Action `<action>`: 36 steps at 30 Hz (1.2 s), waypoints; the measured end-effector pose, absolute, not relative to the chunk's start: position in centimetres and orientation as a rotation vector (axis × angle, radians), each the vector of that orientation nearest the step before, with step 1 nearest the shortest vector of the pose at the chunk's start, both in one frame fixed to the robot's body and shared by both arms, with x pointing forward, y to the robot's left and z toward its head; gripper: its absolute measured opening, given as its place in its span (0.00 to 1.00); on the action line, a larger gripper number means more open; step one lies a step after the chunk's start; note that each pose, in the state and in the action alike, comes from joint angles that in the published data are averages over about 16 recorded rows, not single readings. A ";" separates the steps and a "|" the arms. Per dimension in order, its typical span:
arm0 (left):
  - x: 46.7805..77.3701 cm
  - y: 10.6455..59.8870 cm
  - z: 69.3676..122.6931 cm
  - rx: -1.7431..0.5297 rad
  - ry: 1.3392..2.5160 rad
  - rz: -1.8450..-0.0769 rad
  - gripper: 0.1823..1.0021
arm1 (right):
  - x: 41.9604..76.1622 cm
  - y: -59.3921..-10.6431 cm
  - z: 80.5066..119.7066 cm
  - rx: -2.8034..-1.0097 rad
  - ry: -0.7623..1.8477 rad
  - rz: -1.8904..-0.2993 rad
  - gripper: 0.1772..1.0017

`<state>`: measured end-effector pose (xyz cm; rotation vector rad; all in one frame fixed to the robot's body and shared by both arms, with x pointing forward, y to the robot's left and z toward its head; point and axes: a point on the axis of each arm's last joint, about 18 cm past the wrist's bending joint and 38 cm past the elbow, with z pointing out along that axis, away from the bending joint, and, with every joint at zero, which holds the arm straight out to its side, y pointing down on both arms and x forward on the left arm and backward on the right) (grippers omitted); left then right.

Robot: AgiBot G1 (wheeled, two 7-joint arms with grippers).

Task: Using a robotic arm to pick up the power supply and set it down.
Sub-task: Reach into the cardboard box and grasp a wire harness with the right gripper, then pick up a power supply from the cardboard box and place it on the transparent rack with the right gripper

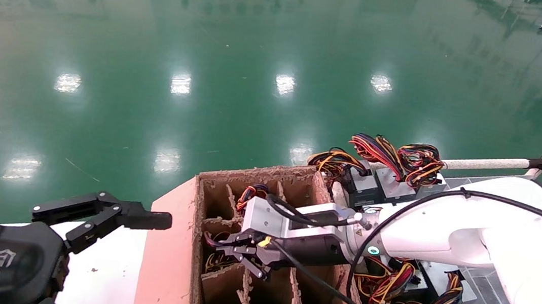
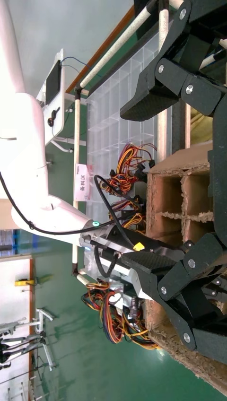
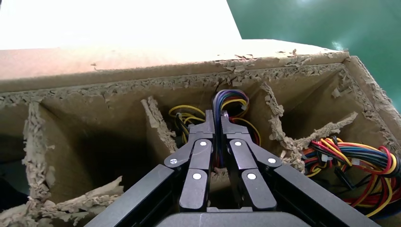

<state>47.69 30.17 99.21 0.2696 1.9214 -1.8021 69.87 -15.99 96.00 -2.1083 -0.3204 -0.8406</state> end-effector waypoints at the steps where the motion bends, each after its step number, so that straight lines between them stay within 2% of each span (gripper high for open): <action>1: 47.7 30.2 99.2 0.270 1.921 -1.802 1.00 | 69.8 -16.0 96.1 -2.105 -0.321 -0.840 0.07; 10: 47.7 30.2 99.2 0.270 1.921 -1.802 1.00 | 68.9 -16.7 98.8 -2.047 -0.345 -0.843 0.03; 20: 47.7 30.2 99.2 0.270 1.921 -1.802 1.00 | 66.6 -19.3 104.5 -1.903 -0.386 -0.881 0.02; 28: 47.7 30.2 99.2 0.270 1.921 -1.802 1.00 | 63.2 -23.3 111.0 -1.747 -0.421 -0.966 0.02; 36: 47.7 30.2 99.2 0.270 1.921 -1.802 1.00 | 58.5 -29.2 117.2 -1.633 -0.429 -1.125 0.02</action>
